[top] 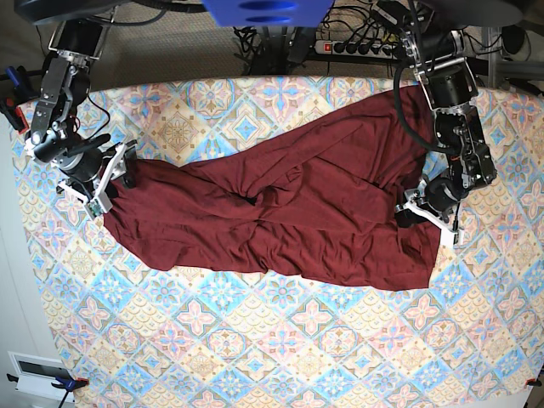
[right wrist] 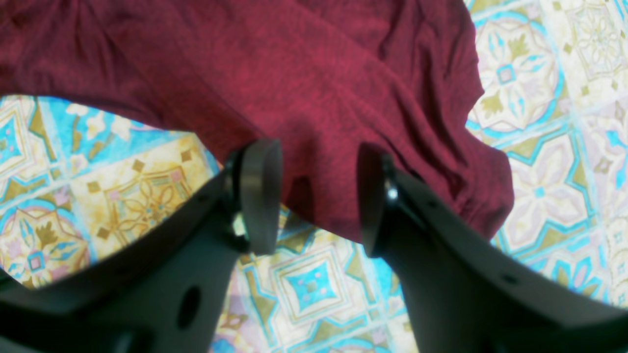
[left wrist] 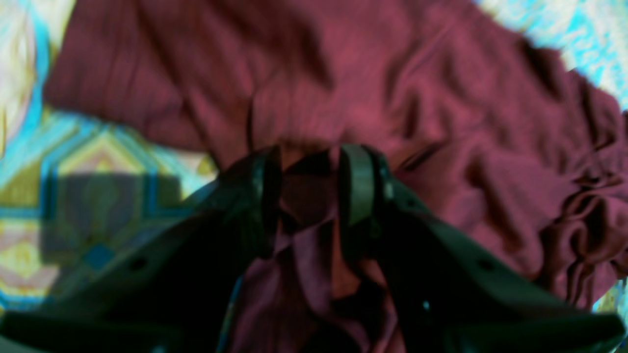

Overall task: Layout the t-shirt on the table in an organized manner, then fold the t-shirt properly
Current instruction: 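Pull the shirt's side edge outward with the left gripper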

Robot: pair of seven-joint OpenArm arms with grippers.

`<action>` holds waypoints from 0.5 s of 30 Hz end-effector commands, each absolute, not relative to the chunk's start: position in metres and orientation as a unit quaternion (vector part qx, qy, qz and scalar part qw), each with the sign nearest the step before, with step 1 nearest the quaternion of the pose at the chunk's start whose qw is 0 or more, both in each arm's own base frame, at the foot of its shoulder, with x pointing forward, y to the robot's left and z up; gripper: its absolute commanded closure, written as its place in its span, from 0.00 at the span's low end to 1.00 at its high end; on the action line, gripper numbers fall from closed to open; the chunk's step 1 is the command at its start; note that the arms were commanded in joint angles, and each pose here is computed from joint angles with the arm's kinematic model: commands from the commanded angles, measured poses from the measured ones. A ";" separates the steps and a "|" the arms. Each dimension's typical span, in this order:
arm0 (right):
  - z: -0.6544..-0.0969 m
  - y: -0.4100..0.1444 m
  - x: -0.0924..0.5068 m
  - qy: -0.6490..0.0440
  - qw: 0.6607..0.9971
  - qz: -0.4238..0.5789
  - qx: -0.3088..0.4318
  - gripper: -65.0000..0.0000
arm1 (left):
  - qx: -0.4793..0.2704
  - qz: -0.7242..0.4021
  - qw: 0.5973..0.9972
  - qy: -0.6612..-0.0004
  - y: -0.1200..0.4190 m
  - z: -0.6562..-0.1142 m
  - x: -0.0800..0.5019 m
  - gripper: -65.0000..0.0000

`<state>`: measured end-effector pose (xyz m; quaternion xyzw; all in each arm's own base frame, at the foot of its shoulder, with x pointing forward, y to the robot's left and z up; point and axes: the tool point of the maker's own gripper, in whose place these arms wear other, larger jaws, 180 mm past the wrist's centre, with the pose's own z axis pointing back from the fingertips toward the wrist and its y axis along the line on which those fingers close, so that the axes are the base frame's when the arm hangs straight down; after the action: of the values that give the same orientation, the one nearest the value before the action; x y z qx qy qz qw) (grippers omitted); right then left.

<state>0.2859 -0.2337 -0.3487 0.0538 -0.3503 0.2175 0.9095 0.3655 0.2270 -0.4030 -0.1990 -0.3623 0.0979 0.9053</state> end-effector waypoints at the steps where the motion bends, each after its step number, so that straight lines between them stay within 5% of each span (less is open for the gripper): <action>1: -0.333 -0.236 0.295 -0.375 0.899 0.223 0.048 0.64 | -0.199 0.094 0.893 -0.393 0.233 -0.384 0.380 0.72; 7: -0.333 -0.236 0.295 -0.374 0.899 0.223 0.048 0.64 | -0.201 0.105 0.897 -0.378 0.236 -0.395 0.376 0.70; 15: -0.333 -0.236 0.295 -0.373 0.899 0.223 0.048 0.64 | -0.208 0.109 0.897 -0.376 0.232 -0.397 0.375 0.45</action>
<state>0.2856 -0.2340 -0.3489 0.0535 -0.3498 0.2173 0.9097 0.3662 0.2264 -0.4084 -0.2134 -0.3601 0.1120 0.9013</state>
